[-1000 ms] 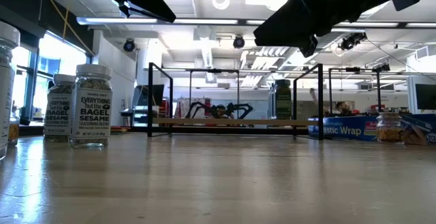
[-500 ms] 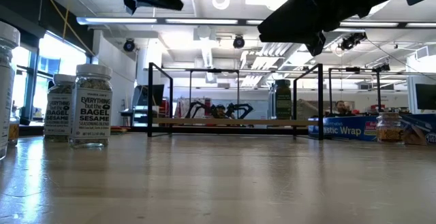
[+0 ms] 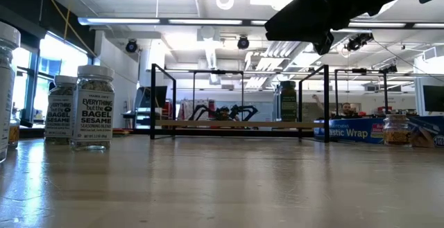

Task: Shelf spices
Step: Put the green seasoning bottle on the shelf aligned with the other green seasoning bottle

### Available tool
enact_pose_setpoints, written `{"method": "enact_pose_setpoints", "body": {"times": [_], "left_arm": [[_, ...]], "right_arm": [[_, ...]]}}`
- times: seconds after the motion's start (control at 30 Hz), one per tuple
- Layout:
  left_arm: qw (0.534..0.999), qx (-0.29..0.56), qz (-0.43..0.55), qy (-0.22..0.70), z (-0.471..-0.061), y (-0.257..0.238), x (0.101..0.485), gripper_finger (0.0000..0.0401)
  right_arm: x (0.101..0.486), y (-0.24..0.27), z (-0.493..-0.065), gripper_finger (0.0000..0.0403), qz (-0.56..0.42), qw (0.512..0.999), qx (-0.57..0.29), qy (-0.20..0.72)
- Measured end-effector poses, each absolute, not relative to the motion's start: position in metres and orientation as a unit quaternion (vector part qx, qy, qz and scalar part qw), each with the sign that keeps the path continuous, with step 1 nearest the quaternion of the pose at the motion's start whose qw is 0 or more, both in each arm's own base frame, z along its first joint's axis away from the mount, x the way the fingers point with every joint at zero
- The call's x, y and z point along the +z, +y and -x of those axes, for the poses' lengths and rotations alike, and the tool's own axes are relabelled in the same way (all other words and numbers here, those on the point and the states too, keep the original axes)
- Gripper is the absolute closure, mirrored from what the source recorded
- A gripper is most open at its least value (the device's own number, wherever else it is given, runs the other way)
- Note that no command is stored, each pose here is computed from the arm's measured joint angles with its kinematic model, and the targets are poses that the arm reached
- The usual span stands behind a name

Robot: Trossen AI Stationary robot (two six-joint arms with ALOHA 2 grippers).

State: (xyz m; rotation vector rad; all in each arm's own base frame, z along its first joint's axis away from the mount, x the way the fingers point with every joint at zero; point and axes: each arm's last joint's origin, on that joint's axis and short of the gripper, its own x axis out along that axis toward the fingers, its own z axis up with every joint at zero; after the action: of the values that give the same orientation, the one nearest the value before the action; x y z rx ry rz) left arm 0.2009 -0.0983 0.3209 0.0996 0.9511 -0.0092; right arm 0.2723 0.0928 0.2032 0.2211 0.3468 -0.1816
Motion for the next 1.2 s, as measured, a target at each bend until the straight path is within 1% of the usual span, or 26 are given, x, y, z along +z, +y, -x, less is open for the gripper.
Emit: {"method": "enact_pose_setpoints", "body": {"times": [0.1,0.2,0.23,0.33,0.57,0.63,0.67,0.77,0.87,1.03,1.1,1.2], "left_arm": [[0.859,-0.045,-0.026,0.510,-0.186,-0.112,0.320,0.0307],[0.821,-0.135,0.005,0.555,-0.178,-0.129,0.316,0.0265],[0.808,-0.160,0.010,0.567,-0.176,-0.133,0.314,0.0254],[0.791,-0.192,-0.003,0.581,-0.173,-0.142,0.310,0.0236],[0.772,-0.207,-0.049,0.599,-0.175,-0.155,0.295,0.0238],[0.764,-0.172,-0.062,0.618,-0.174,-0.152,0.287,0.0238],[0.753,-0.150,-0.070,0.637,-0.173,-0.148,0.281,0.0236],[0.711,-0.124,-0.091,0.686,-0.169,-0.138,0.265,0.0219],[0.691,-0.129,-0.109,0.703,-0.165,-0.134,0.251,0.0189],[0.688,-0.153,-0.151,0.693,-0.166,-0.131,0.240,0.0138],[0.701,-0.153,-0.185,0.671,-0.169,-0.131,0.239,0.0127],[0.717,-0.155,-0.220,0.643,-0.173,-0.132,0.238,0.0122]], "right_arm": [[0.203,0.092,-0.272,0.0316,-0.100,0.975,-0.104,0.168],[0.203,0.092,-0.272,0.0316,-0.099,0.975,-0.107,0.168],[0.203,0.092,-0.272,0.0316,-0.099,0.975,-0.107,0.168],[0.203,0.091,-0.272,0.0316,-0.101,0.975,-0.108,0.167],[0.203,0.091,-0.272,0.0316,-0.108,0.974,-0.111,0.166],[0.203,0.091,-0.272,0.0316,-0.112,0.973,-0.115,0.165],[0.203,0.091,-0.272,0.0316,-0.114,0.973,-0.118,0.163],[0.203,0.091,-0.272,0.0316,-0.115,0.972,-0.123,0.162],[0.203,0.091,-0.272,0.0316,-0.121,0.972,-0.124,0.161],[0.203,0.091,-0.272,0.0316,-0.122,0.971,-0.124,0.162],[0.203,0.091,-0.272,0.0316,-0.122,0.971,-0.124,0.161],[0.203,0.091,-0.272,0.0316,-0.124,0.971,-0.125,0.162]]}}
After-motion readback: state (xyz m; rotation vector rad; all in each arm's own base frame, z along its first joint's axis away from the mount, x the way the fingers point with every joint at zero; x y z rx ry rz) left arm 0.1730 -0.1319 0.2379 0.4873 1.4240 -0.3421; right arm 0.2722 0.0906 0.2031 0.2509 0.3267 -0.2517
